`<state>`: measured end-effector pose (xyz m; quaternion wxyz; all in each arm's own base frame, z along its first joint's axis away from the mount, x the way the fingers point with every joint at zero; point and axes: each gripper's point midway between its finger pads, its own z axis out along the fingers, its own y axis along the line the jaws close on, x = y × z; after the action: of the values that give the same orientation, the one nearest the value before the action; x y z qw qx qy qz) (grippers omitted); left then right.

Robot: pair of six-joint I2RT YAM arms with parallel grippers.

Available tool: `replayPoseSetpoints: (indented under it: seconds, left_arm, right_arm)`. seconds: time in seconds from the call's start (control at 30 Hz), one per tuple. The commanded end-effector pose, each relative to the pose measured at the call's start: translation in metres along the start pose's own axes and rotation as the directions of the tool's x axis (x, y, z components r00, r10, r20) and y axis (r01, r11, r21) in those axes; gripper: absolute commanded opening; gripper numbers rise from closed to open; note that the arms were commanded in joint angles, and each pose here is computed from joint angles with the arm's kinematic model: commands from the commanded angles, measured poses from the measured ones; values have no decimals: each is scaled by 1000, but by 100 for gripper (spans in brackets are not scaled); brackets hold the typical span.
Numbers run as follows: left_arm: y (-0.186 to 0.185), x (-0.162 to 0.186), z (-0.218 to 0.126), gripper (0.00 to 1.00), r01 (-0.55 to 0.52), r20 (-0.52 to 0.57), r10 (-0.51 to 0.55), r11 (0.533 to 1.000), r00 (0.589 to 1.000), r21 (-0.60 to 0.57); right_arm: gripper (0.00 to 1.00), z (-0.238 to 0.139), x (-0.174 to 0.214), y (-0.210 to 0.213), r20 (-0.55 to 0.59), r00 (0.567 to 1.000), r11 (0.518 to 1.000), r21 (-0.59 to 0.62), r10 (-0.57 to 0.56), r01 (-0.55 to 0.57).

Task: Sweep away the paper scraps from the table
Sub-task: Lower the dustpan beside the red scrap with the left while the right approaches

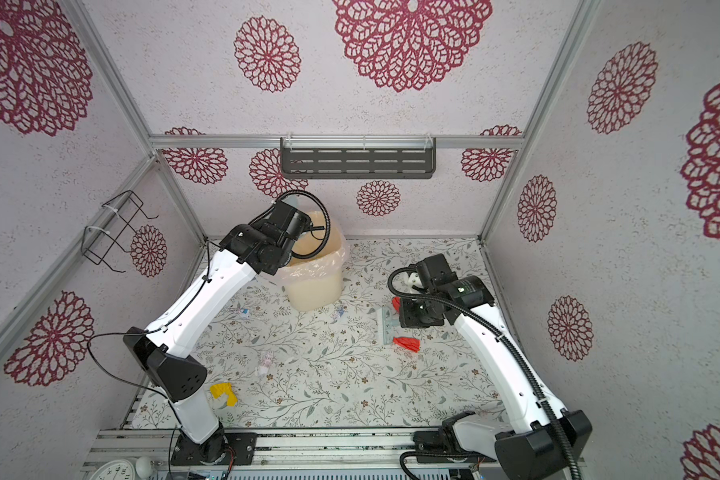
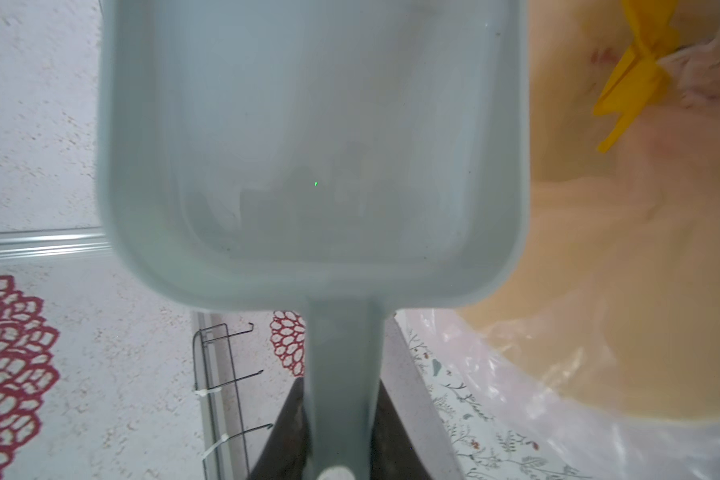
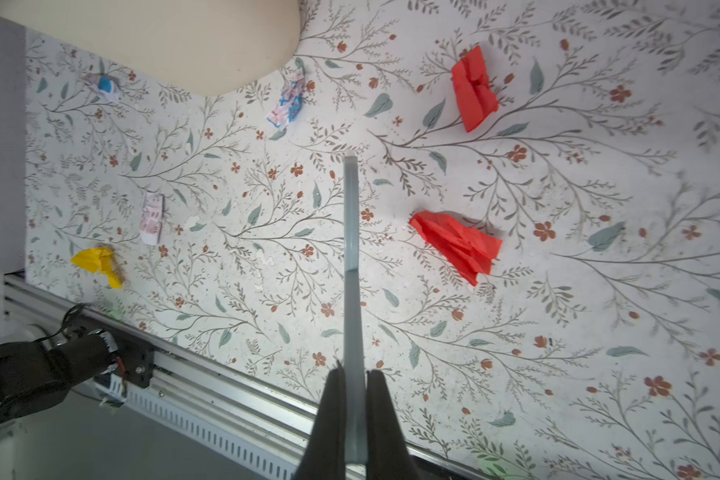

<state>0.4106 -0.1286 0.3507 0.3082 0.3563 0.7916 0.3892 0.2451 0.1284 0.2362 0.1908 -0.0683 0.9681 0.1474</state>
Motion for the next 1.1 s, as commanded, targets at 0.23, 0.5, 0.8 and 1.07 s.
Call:
replayPoseSetpoints:
  seconds: [0.23,0.5,0.8,1.07]
  left_arm:
    - [-86,-20,-89,0,172,206,-293,871,933,460]
    - [-168,-18,-109,0,141,150,-330,711,932,689]
    - [-247,-1,-103,0,171,16,-324,542,946,823]
    - [-298,19,-94,0,207,-79,-283,457,956,865]
  right_arm:
    - [0,-15,-2,-89,72,994,905,412,82,-105]
    - [0,-6,13,-128,24,992,875,468,126,-123]
    - [0,20,17,-124,-43,989,906,407,142,-112]
    - [0,36,24,-113,-90,985,936,334,149,-111]
